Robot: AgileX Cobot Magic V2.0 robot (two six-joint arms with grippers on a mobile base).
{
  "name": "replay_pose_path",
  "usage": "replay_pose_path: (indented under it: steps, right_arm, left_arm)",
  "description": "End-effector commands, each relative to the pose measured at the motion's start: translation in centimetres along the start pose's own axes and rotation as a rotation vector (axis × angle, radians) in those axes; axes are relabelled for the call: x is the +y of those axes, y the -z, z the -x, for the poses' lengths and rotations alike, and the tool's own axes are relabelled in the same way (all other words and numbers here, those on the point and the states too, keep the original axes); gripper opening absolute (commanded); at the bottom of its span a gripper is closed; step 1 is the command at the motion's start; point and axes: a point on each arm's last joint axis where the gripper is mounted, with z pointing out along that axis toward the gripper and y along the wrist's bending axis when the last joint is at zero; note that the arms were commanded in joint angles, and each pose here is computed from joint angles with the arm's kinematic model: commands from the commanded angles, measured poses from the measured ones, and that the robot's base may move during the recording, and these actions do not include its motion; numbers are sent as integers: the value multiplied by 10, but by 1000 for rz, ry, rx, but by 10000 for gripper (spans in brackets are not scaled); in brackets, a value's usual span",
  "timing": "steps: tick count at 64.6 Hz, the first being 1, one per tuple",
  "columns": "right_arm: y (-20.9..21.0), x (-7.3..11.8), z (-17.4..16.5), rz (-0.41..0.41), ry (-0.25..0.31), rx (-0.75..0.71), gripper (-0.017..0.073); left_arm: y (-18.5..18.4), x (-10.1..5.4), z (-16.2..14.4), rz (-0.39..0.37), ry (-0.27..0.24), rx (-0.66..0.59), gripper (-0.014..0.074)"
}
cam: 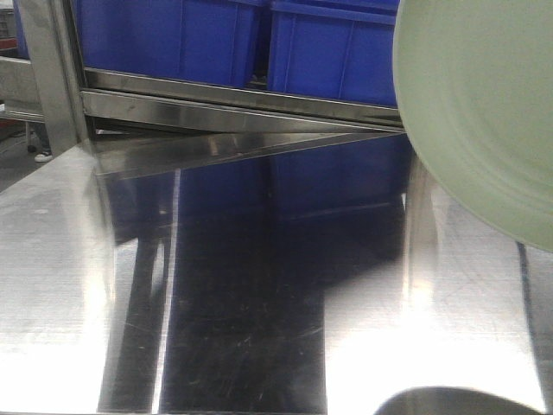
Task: Place green plate on second shelf with right arm
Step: 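Raise the held plate upright beside the right arm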
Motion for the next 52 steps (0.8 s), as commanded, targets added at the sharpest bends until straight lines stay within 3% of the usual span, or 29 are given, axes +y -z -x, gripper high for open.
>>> replay_pose_path:
  steps: [1,52]
  right_arm:
    - [0,-1,19,-8,-11,-141,57]
    - [0,0,17,-7,-10,-124,57]
  left_arm:
    - [0,0,-4,0,5,-67,130]
    - [0,0,-4,0,5,-67,130]
